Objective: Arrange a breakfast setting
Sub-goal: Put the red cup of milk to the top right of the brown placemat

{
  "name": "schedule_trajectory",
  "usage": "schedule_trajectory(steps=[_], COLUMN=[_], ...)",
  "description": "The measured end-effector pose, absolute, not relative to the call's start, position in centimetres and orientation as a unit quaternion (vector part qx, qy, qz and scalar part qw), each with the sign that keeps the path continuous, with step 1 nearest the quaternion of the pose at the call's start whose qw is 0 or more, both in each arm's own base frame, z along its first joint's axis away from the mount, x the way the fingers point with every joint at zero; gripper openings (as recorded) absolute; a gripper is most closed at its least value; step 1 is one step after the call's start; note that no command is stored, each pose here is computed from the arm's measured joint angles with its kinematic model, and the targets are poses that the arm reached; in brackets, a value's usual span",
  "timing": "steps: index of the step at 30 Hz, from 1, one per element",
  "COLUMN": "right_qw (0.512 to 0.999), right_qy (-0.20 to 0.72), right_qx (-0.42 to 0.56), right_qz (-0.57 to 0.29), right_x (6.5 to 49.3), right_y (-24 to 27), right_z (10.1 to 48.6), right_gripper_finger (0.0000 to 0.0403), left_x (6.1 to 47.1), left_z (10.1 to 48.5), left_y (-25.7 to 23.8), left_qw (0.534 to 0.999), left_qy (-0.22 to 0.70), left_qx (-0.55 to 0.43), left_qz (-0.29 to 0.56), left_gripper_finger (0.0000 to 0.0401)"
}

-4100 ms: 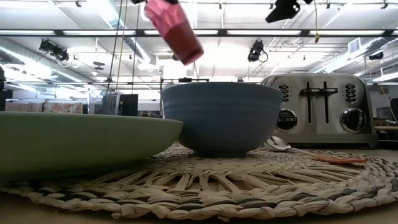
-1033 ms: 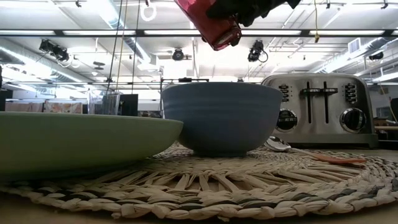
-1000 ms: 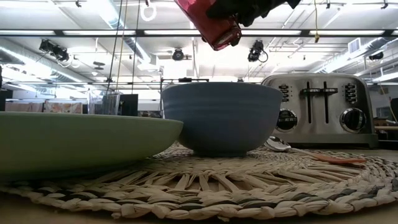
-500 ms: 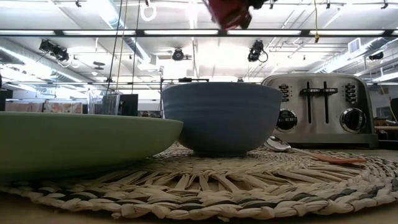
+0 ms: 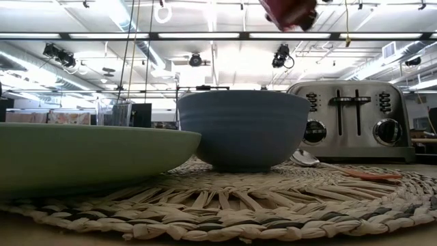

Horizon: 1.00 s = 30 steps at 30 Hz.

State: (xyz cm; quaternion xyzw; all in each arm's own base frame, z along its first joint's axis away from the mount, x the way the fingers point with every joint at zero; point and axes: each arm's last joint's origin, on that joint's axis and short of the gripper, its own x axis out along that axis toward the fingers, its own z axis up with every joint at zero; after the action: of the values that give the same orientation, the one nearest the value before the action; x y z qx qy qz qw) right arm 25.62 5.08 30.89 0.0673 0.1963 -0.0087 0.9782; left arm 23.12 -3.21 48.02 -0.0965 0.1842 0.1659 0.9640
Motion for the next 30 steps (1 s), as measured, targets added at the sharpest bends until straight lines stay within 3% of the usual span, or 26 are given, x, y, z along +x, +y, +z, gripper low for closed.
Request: schedule_trajectory(steps=[9,23,30], right_qw=[0.973,0.975,0.980], right_qy=[0.185,0.131,0.091], right_qx=[0.113,0.136,0.099], right_qz=[-0.083,-0.119,-0.145], right_x=[21.6,16.9,15.0], right_y=[6.2,4.5,3.6], right_z=[24.2,15.6,13.1], right_gripper_finger=[0.0334,0.0334,0.0334], left_x=[26.4,30.7,30.7], left_z=[45.6,33.2,30.6], left_y=[-3.8,-4.8,-4.6], left_qw=[0.955,0.960,0.954], left_qy=[0.226,0.179,0.165], left_qx=[-0.080,-0.136,-0.161], left_qz=[0.174,0.168,0.193], left_gripper_finger=[0.0211,0.0211,0.0211])
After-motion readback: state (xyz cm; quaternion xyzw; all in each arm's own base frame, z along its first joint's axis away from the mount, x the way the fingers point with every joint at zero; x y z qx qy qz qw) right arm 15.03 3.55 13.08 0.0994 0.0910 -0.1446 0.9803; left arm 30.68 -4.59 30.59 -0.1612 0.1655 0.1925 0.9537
